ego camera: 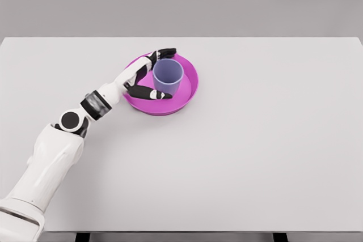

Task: Flip the cup with left arm and place it on the plate

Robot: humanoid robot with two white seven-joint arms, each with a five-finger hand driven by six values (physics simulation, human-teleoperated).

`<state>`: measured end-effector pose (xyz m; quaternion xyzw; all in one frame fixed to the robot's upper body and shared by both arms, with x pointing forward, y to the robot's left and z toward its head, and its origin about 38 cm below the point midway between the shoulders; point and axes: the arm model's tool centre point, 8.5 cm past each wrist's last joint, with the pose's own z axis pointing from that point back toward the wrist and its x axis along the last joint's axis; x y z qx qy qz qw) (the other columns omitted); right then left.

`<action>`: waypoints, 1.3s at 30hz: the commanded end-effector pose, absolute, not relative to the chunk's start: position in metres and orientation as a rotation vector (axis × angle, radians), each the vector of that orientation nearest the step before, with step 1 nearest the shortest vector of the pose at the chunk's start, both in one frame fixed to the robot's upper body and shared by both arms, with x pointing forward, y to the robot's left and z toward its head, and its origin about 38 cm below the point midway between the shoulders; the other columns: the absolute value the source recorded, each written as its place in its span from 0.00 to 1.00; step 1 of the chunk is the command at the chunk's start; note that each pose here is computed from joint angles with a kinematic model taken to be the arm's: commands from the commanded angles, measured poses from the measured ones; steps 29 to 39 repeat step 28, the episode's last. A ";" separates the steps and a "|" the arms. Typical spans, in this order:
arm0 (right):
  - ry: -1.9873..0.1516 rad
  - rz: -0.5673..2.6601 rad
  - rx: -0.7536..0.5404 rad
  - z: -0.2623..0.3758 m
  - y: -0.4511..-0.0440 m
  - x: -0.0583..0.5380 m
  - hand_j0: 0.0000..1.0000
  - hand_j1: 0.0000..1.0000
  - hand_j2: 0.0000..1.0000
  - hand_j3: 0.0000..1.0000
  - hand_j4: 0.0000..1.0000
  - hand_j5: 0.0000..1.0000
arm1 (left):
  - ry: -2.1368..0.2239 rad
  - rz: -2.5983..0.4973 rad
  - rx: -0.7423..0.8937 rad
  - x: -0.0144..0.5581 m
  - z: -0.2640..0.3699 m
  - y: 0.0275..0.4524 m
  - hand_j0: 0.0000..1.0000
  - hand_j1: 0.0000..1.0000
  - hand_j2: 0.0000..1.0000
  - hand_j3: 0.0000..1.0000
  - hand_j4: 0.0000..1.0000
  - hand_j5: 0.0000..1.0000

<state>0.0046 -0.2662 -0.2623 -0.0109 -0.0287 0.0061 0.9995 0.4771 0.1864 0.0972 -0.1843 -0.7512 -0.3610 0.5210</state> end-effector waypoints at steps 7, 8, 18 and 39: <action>-0.059 0.012 -0.022 -0.262 -0.266 0.006 1.00 1.00 1.00 1.00 1.00 1.00 | -1.828 -0.871 -0.339 0.489 0.120 0.231 1.00 1.00 1.00 1.00 1.00 1.00; -0.059 0.012 -0.022 -0.262 -0.266 0.006 1.00 1.00 1.00 1.00 1.00 1.00 | -1.825 -0.877 -0.323 0.489 0.121 0.238 1.00 1.00 1.00 1.00 1.00 1.00; -0.059 0.012 -0.022 -0.262 -0.266 0.006 1.00 1.00 1.00 1.00 1.00 1.00 | -1.754 -0.925 -0.093 0.481 0.140 0.344 1.00 1.00 1.00 1.00 1.00 1.00; -0.059 0.012 -0.022 -0.262 -0.266 0.006 1.00 1.00 1.00 1.00 1.00 1.00 | -1.666 -1.162 0.036 0.447 0.178 0.405 1.00 1.00 1.00 1.00 1.00 1.00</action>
